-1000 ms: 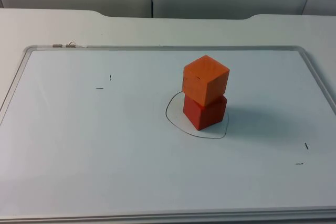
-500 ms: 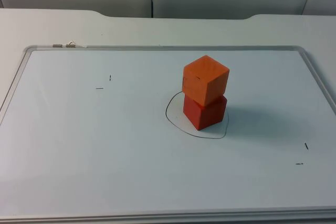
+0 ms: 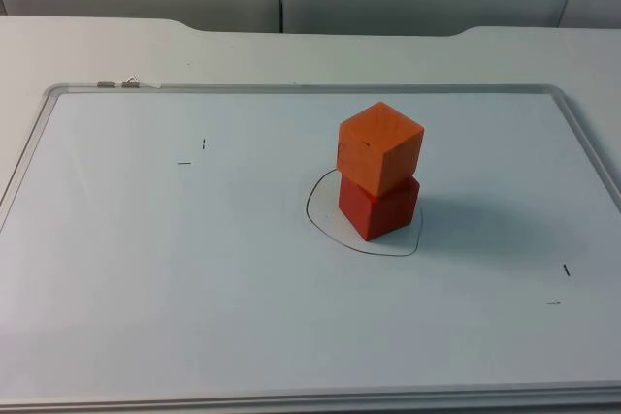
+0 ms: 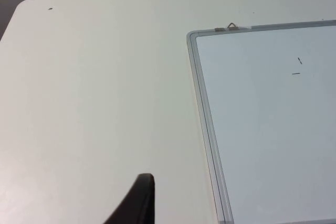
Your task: Pick up one cube with the left hand and another cube with the right hand. First place the cube in the right hand at the target position, then stack the cube in the left hand on top.
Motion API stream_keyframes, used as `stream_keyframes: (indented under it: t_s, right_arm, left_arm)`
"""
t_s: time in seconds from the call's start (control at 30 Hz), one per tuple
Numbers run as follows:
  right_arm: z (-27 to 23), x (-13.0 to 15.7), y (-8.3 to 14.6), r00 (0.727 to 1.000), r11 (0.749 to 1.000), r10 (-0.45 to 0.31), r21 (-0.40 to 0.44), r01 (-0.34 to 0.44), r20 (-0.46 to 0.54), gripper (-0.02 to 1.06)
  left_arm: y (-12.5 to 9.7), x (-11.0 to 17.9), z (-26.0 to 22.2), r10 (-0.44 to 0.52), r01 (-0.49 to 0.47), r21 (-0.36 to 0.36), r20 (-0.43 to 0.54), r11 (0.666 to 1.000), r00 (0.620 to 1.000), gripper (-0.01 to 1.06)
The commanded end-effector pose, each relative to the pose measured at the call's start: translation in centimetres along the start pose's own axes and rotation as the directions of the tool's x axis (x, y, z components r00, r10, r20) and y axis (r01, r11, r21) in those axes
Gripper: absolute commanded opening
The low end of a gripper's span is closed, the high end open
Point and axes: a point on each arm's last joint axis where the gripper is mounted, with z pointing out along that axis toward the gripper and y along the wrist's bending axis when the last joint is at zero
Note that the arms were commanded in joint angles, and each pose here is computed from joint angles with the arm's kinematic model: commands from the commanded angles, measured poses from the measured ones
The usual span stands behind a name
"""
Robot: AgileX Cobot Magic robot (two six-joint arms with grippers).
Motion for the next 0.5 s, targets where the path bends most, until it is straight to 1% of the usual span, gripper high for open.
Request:
stream_keyframes:
  t_s: [0.0, 0.03, 0.13, 0.47]
  right_arm:
    - [0.13, 0.16, -0.02, 1.000, 1.000, 0.000, 0.003, 0.000, 0.000, 0.95]
    - [0.13, 0.16, -0.02, 1.000, 1.000, 0.000, 0.003, 0.000, 0.000, 0.95]
    - [0.13, 0.16, -0.02, 1.000, 1.000, 0.000, 0.003, 0.000, 0.000, 1.05]
    - [0.13, 0.14, -0.02, 1.000, 1.000, 0.000, 0.003, 0.000, 0.002, 1.05]
  left_arm:
    - [-0.01, 0.09, 0.11, -0.005, 0.005, -0.004, 0.004, 1.000, 1.000, 1.05]
    - [-0.01, 0.09, 0.11, -0.005, 0.005, -0.004, 0.004, 1.000, 1.000, 1.05]
    - [-0.01, 0.09, 0.11, -0.005, 0.005, -0.004, 0.004, 1.000, 1.000, 1.05]
    - [-0.01, 0.09, 0.11, -0.005, 0.005, -0.004, 0.004, 1.000, 1.000, 1.05]
